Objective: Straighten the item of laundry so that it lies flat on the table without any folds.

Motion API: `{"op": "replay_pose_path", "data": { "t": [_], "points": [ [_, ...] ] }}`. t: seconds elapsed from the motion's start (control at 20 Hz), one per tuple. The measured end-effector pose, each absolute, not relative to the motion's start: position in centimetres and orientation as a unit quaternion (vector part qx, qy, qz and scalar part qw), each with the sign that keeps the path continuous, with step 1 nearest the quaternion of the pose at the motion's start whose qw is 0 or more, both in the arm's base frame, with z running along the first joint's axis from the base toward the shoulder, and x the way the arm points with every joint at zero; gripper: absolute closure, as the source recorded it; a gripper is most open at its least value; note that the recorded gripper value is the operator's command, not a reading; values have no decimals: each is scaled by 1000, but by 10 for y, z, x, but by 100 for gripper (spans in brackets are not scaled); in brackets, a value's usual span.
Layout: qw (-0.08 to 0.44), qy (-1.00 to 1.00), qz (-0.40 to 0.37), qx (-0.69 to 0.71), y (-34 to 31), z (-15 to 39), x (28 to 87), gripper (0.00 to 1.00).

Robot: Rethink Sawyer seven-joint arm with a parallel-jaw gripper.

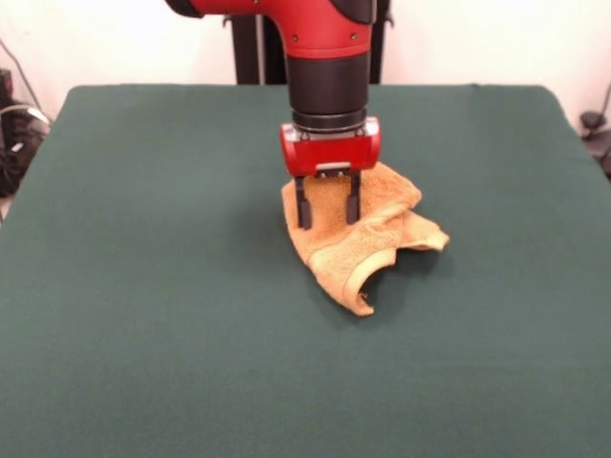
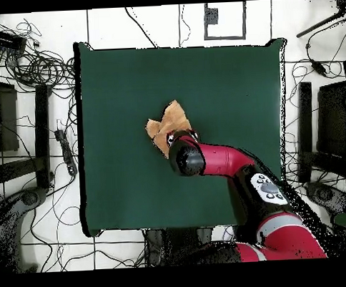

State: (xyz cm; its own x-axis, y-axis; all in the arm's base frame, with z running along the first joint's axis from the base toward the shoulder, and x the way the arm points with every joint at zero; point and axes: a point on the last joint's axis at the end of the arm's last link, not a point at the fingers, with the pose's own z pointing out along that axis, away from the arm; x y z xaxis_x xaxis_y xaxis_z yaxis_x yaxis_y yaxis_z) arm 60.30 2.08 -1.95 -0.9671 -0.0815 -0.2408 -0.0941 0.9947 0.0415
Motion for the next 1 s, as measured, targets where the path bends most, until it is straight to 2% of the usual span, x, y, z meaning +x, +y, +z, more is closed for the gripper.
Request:
{"op": "replay_pose_path", "data": {
  "t": [0.3, 0.35, 1.0],
  "points": [
    [116, 992, 35, -38, 19, -20, 604, 0],
    [115, 992, 37, -38, 19, -21, 604, 100],
    [115, 992, 42, -37, 21, -22, 604, 100]
  ]
}}
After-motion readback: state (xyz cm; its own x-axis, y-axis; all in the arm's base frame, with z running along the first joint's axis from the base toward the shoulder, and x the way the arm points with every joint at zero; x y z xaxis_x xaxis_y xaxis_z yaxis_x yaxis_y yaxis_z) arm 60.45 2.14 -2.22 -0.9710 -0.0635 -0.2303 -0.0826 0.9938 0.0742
